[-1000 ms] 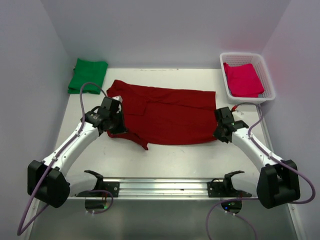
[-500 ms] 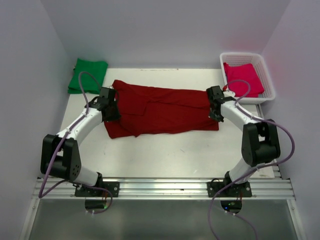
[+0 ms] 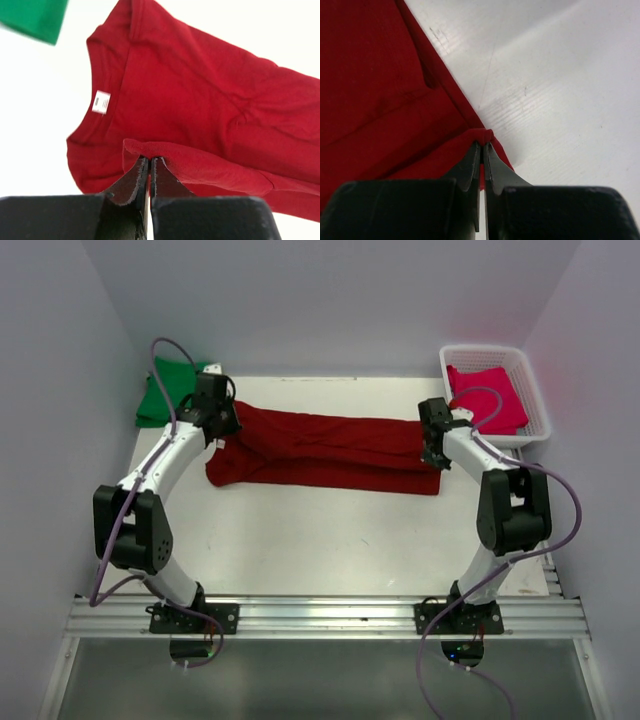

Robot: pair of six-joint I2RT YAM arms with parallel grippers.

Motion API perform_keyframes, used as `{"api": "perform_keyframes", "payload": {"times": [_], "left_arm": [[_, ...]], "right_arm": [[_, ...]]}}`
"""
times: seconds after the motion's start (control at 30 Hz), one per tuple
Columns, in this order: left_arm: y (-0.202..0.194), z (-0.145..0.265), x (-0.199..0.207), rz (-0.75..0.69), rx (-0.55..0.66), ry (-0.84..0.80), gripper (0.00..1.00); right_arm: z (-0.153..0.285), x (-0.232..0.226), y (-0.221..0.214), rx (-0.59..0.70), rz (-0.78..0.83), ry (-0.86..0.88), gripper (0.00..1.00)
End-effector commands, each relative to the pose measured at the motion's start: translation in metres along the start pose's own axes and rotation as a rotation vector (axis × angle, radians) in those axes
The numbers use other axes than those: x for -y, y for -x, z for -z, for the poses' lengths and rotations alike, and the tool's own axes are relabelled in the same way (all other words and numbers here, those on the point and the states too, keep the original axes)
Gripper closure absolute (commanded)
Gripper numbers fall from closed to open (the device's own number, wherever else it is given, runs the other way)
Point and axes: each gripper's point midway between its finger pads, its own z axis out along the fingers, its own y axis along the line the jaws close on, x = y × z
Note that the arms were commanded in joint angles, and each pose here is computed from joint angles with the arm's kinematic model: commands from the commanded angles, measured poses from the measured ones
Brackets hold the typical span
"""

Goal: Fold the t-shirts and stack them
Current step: Fold the other side of the tshirt into a rectangle

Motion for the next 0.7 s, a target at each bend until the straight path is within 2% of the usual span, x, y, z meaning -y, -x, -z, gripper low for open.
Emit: {"api": "perform_keyframes", "payload": {"times": [0.0, 0.27, 0.67], "left_arm": [[0.024, -0.015, 0.0, -0.029, 0.044, 0.012, 1.0], [0.026, -0.041, 0.003, -0.046, 0.014, 0.024, 1.0], [0.031, -0.053, -0.006, -0.02, 0.017, 0.05, 1.0]], "right_arm": [[-0.003, -0.006, 0.023, 0.046, -0.009, -0.012, 1.0], [-0.017, -0.023, 0.03, 0.03, 0.006, -0.008, 1.0], [-0.029, -0.031, 0.033, 0.027, 0.014, -0.012, 1.0]]}}
